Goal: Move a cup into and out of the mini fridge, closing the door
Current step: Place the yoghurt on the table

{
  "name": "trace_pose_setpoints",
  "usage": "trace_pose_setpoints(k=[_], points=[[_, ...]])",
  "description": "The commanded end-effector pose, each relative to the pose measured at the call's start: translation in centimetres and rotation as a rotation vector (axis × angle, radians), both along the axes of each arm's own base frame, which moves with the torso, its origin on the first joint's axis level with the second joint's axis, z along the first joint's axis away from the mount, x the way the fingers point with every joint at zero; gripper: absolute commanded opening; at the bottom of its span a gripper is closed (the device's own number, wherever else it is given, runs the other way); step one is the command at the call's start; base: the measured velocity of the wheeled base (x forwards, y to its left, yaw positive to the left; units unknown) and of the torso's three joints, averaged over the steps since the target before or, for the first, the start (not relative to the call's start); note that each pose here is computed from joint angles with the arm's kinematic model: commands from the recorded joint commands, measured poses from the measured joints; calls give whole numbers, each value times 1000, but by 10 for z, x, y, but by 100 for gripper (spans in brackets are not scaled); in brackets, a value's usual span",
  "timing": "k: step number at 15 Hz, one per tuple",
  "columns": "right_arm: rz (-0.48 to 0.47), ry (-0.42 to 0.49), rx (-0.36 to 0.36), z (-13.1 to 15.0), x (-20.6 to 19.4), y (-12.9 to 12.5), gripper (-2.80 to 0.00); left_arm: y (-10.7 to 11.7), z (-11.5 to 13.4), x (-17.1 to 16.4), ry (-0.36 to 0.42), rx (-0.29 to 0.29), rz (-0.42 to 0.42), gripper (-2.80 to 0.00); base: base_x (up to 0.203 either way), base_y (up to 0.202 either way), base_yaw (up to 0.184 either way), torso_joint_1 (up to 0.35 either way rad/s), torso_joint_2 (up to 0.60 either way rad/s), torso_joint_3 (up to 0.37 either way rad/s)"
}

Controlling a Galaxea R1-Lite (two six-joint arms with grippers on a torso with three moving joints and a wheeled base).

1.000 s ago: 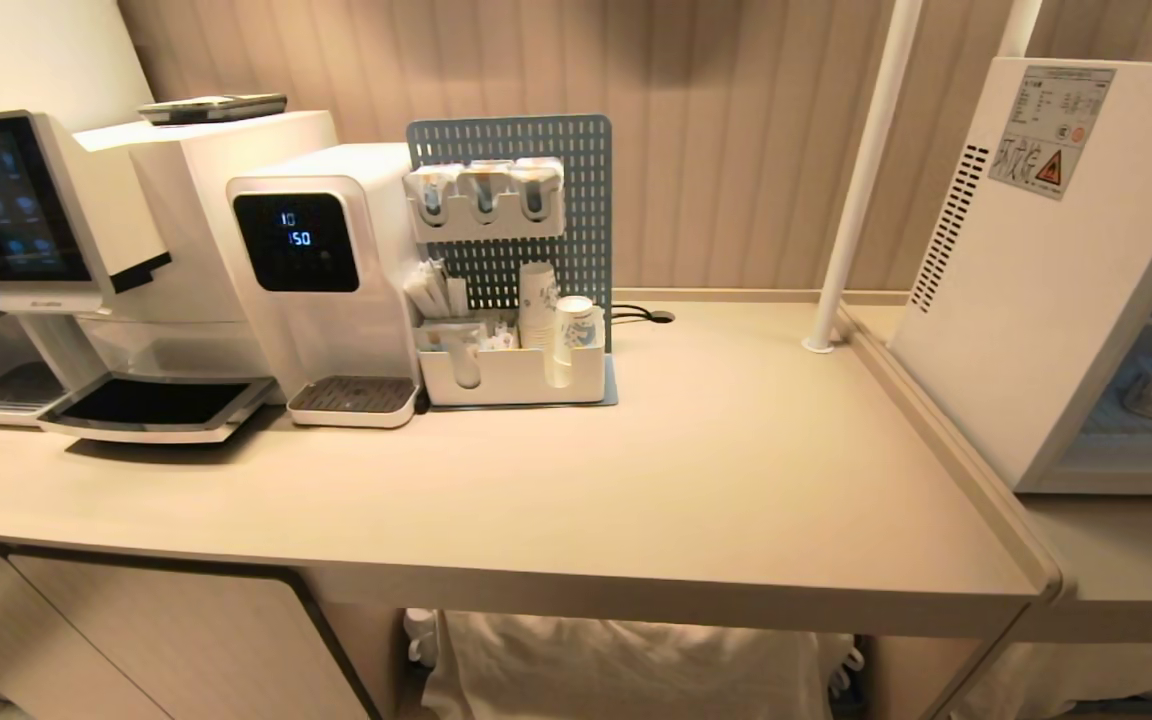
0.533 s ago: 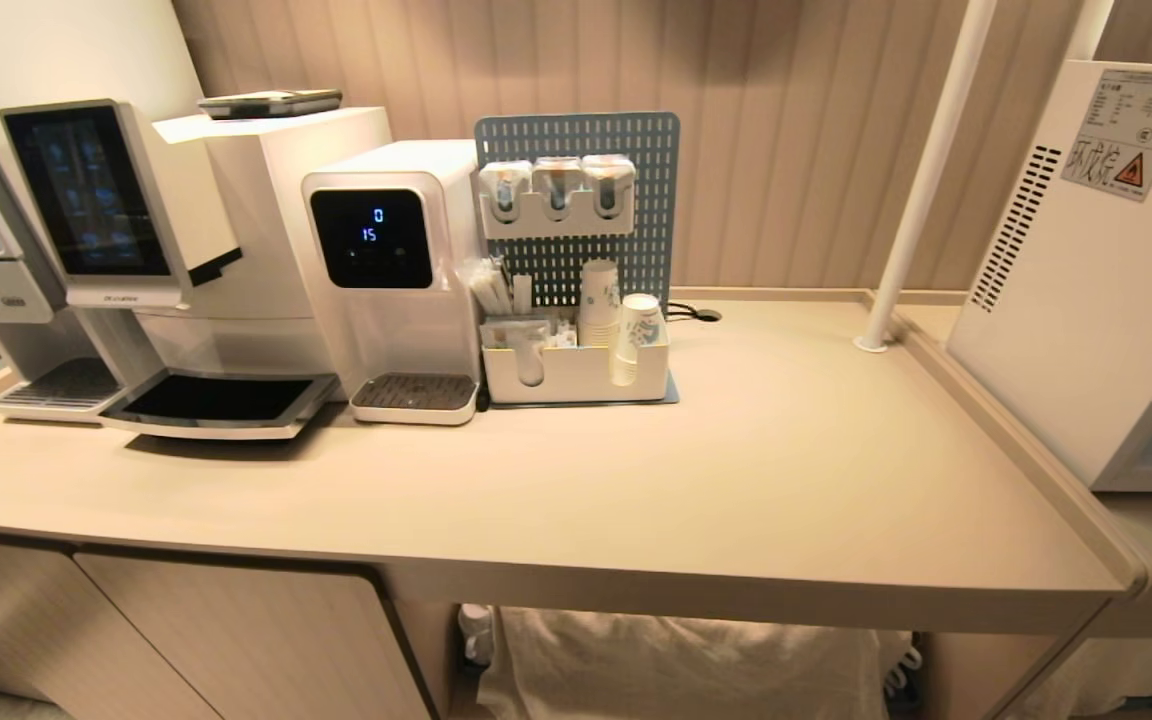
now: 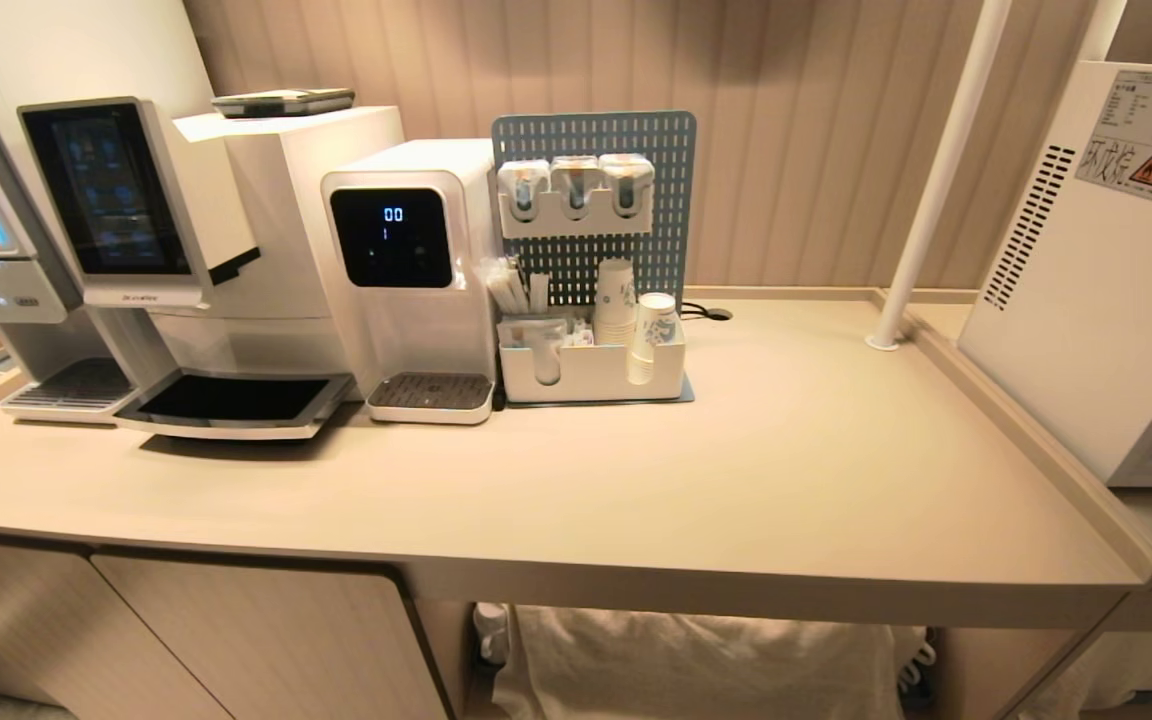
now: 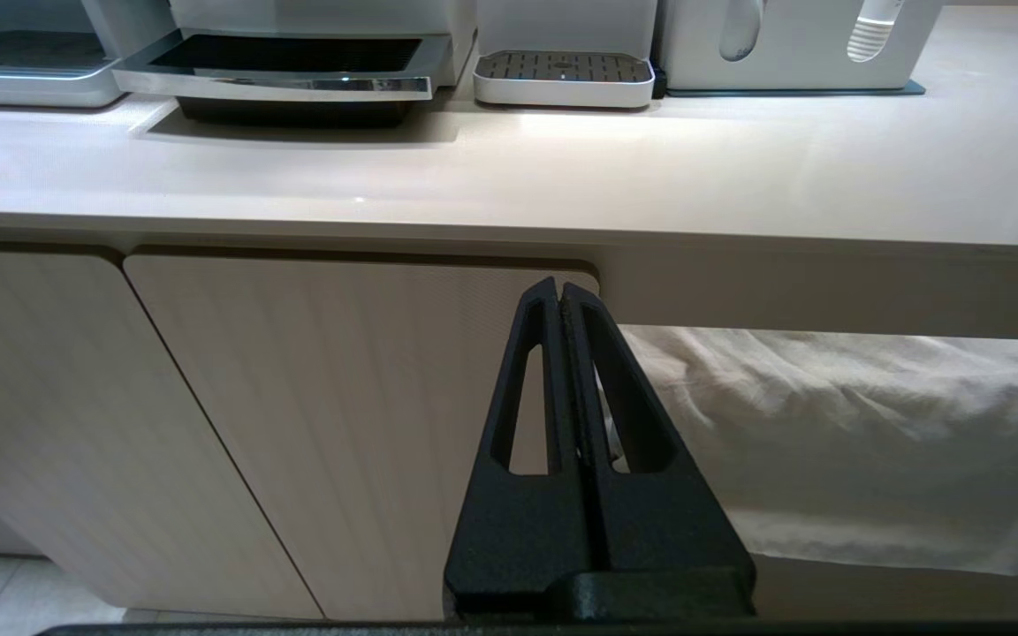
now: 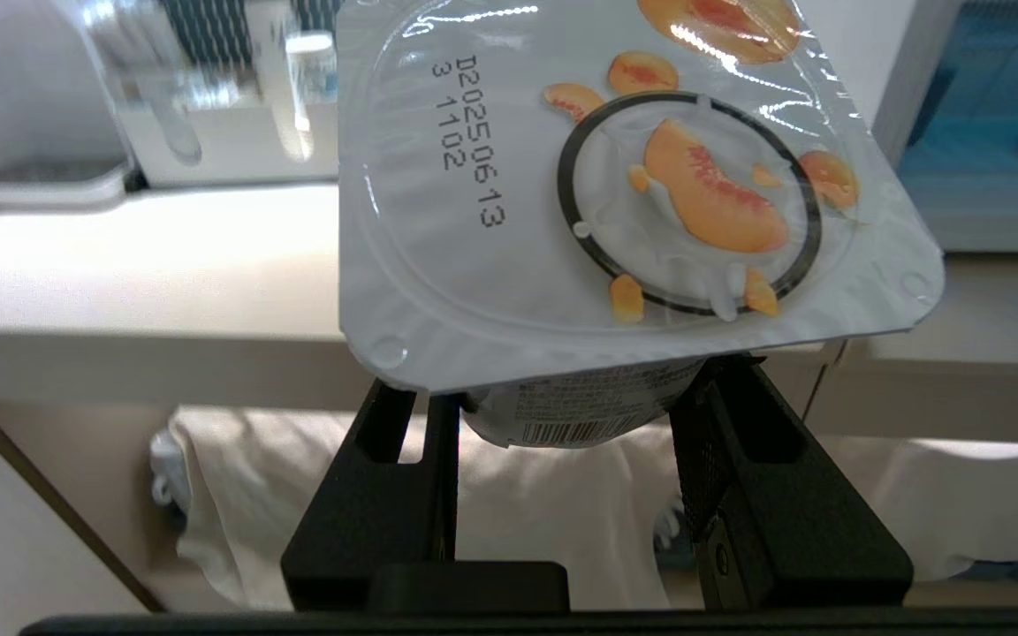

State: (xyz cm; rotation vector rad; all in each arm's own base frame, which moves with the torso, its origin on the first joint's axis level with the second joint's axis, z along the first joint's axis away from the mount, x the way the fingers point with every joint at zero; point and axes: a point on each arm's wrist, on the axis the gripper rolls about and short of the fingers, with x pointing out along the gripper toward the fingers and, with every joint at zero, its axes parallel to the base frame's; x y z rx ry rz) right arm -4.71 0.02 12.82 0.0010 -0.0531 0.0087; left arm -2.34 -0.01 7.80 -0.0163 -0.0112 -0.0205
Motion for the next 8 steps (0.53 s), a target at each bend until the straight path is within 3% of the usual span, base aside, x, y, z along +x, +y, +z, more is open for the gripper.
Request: trace_pose_setpoints(k=[1, 5, 8], points=[[9, 53, 45, 38, 8, 0, -280, 0, 0, 0, 0, 0, 0, -280, 0, 0, 0, 0, 0, 0], [25, 381, 157, 74, 103, 2, -280, 0, 0, 0, -2, -1, 0, -280, 0, 0, 0, 0, 0, 0], [106, 562, 209, 60, 191, 0, -280, 0, 0, 0, -2, -1, 0, -280, 0, 0, 0, 0, 0, 0]])
